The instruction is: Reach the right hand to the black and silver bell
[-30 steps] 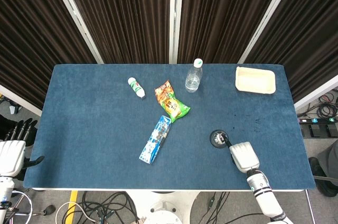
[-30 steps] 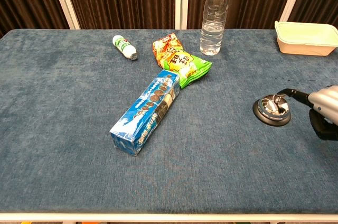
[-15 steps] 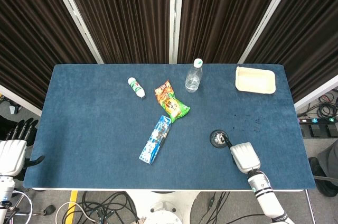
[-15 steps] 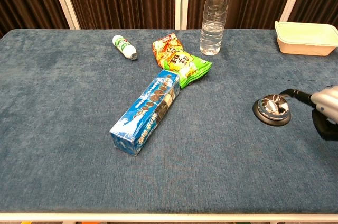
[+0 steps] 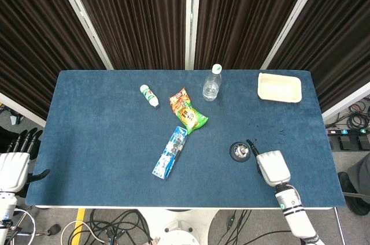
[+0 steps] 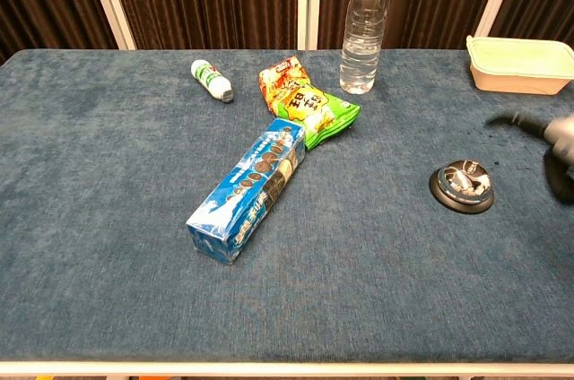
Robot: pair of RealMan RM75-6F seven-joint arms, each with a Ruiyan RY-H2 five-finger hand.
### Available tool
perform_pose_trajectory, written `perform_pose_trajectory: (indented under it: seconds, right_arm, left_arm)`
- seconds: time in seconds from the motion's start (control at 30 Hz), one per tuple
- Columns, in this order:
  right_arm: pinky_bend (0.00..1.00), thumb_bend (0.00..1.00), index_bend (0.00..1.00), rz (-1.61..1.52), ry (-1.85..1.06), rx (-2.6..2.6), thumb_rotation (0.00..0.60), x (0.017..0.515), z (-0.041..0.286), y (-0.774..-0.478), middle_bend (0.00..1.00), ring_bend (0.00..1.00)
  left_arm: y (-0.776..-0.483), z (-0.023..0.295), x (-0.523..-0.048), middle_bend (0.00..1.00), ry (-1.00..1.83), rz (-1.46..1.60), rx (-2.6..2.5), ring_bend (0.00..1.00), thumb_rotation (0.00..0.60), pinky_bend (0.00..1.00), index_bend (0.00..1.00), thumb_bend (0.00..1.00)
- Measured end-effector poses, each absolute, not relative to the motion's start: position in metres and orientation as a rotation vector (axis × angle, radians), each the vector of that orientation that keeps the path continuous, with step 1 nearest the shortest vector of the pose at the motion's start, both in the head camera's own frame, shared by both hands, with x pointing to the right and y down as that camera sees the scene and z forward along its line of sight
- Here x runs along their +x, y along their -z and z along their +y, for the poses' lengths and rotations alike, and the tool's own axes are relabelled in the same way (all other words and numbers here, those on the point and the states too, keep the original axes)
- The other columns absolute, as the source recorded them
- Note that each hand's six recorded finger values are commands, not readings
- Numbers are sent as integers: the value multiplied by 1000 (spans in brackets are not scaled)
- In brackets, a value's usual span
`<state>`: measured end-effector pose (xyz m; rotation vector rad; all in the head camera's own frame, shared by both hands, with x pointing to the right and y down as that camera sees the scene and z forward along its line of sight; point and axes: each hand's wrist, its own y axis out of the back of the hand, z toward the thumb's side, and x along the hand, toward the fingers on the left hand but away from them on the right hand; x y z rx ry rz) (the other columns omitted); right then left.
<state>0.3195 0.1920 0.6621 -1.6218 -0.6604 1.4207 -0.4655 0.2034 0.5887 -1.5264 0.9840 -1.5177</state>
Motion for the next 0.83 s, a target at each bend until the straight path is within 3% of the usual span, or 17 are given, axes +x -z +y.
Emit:
perform_pose_trajectory:
  seconds: [0.07,0.13,0.2,0.27,0.33,0.4,0.5,0.7,0.83]
  right_arm:
    - [857,1000,95,-726,-1379,-1588,600,324,185,-649,940,912]
    - [827,931,114,-779,-1342,-1544,600,330,180,-638,852,807]
    - [701,624,128,-836,-1298,-1481,600,341,175,-625,622,579]
    - [555,393,130,-872,-1275,-1424,600,360,172,-615,448,371]
    - [387,260,98,-875,-1285,-1397,600,378,173,-608,309,184]
    - [130,97,18,-859,-1324,-1383,600,397,177,-601,103,28]
    - [1,6,0,-828,-1423,-1386,600,418,185,-593,0,0]
    - [0,0,0,-817,-1608,-1397,600,452,215,-564,0,0]
    - [0,0,0,-848,-1640,-1398,600,462,222,-561,0,0]
  left_arm:
    - [-589,204,-464,28,1519,981,-1528,0,600,170,56,0]
    - [-589,205,-464,28,1520,978,-1529,0,600,170,57,0]
    - [-590,205,-462,28,1522,975,-1528,0,600,170,56,0]
    - [-590,205,-461,27,1521,972,-1528,0,600,170,57,0]
    - [-589,206,-459,28,1518,971,-1528,0,600,170,57,0]
    - [-588,206,-456,28,1514,969,-1528,0,600,170,57,0]
    - [-587,207,-451,27,1508,968,-1532,0,600,170,57,0]
    - [-584,207,-443,28,1486,962,-1535,0,600,169,56,0]
    - [-583,206,-441,28,1475,967,-1533,0,600,169,56,0]
